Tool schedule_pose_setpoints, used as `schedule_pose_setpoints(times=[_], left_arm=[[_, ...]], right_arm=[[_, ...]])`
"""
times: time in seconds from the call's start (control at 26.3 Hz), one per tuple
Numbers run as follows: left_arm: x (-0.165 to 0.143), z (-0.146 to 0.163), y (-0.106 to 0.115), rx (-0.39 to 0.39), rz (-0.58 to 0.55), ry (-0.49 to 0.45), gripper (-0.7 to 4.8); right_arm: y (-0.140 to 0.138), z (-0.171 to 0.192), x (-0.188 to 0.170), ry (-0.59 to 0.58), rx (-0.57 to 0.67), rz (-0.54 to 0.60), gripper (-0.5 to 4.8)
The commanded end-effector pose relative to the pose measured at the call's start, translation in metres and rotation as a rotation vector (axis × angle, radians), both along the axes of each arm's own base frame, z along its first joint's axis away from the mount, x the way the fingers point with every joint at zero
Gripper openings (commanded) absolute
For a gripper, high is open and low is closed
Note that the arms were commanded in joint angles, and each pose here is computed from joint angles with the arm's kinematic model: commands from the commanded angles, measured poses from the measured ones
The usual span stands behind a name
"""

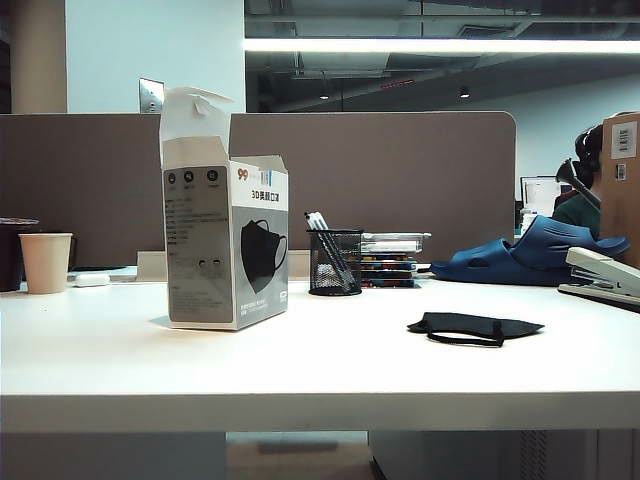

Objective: Put the mask into the mask box.

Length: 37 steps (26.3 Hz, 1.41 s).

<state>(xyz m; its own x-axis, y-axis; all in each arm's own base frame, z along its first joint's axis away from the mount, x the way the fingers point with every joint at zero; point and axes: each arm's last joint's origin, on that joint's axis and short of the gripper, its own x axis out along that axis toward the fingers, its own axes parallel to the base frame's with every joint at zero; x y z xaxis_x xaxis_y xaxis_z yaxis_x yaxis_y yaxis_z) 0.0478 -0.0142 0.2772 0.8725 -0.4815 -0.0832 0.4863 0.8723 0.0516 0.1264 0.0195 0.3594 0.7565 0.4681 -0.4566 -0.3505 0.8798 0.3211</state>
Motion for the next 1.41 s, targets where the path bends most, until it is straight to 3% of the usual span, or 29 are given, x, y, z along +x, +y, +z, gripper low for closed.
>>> schedule_pose_setpoints(times=[0.04, 0.19, 0.27, 0.42, 0.53, 0.68, 1.14, 1.41], left_arm=[[0.006, 0.009, -0.001, 0.028, -0.034, 0.01, -0.05], [0.024, 0.016, -0.001, 0.044, -0.038, 0.081, -0.05], [0.034, 0.018, -0.002, 0.072, -0.061, 0.108, -0.05], [0.047, 0.02, -0.003, 0.105, -0.099, 0.133, 0.06], [0.054, 0.021, -0.003, 0.104, -0.098, 0.162, 0.27], [0.062, 0.022, -0.003, 0.104, -0.1, 0.177, 0.27], [0.08, 0.027, -0.003, 0.107, -0.094, 0.116, 0.31], [0.09, 0.022, -0.003, 0.105, -0.099, 0.155, 0.3]], right_arm=[[0.001, 0.005, 0.014, 0.026, 0.004, 0.014, 1.12], [0.004, -0.003, 0.043, 0.068, -0.065, 0.085, 2.09], [0.007, -0.015, 0.061, 0.137, -0.076, 0.102, 3.28], [0.012, -0.03, 0.083, 0.185, -0.155, 0.105, 3.58], [0.018, -0.042, 0.101, 0.209, -0.233, 0.081, 4.73], [0.028, -0.062, 0.128, 0.22, -0.318, 0.067, 4.79], [0.063, -0.138, 0.211, 0.301, -0.38, 0.135, 4.79], [0.079, -0.16, 0.224, 0.296, -0.464, 0.21, 4.79]])
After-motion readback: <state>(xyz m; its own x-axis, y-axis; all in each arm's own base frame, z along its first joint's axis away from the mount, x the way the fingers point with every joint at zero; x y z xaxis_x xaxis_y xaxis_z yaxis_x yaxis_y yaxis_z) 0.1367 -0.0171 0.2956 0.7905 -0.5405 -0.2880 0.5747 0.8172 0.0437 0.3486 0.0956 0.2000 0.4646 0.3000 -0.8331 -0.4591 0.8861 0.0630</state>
